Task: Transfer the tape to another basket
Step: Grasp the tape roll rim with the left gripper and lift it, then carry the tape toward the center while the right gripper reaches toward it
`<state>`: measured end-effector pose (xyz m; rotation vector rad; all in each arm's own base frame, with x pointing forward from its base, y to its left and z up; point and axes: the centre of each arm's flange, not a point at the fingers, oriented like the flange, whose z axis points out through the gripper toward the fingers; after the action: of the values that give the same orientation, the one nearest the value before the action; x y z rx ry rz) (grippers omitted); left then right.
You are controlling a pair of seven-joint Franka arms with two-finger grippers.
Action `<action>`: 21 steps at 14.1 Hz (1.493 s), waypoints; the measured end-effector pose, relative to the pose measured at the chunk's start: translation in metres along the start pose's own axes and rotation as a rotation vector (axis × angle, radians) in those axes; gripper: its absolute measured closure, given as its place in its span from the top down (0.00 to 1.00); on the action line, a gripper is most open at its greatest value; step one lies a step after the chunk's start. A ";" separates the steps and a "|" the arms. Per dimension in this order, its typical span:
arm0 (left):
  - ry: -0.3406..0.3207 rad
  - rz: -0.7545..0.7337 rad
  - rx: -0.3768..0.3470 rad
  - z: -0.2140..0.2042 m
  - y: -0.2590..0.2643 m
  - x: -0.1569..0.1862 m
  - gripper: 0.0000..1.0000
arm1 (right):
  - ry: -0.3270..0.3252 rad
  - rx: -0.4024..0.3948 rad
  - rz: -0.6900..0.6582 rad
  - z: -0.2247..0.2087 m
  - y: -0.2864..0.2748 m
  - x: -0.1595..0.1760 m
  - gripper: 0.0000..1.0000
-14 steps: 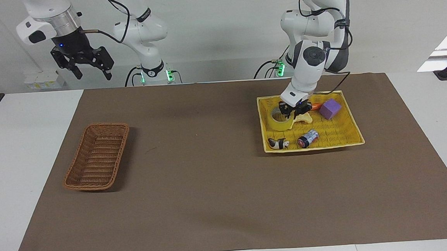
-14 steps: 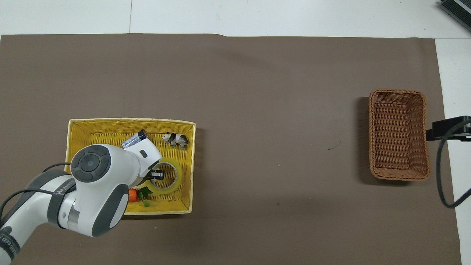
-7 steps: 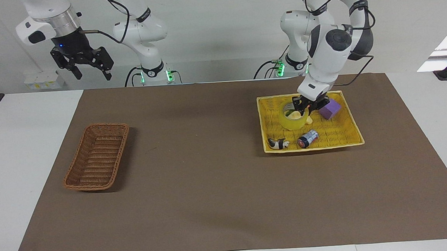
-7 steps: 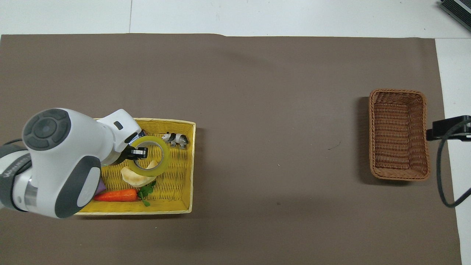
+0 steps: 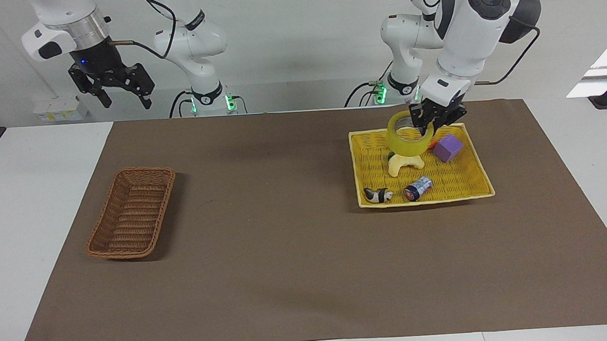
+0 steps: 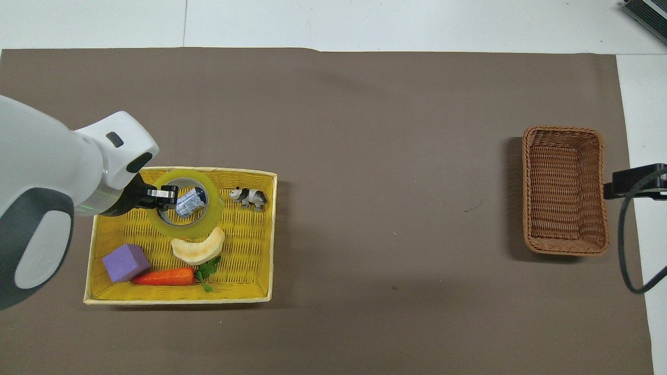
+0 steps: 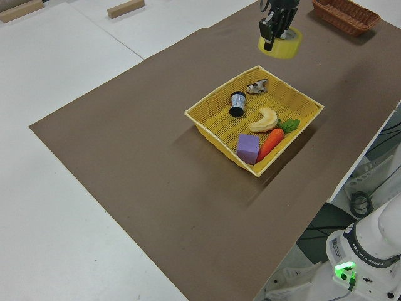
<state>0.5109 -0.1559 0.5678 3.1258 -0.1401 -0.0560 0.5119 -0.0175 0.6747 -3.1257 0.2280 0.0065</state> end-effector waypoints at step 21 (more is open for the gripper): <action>0.019 0.049 -0.431 -0.037 0.101 -0.022 0.24 | 0.033 0.650 -0.102 0.047 -0.178 -0.003 1.00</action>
<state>0.4814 -0.2546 0.6074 2.6911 -0.1778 -0.0483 0.5343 0.1590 0.6289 -2.4856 0.0516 -0.0993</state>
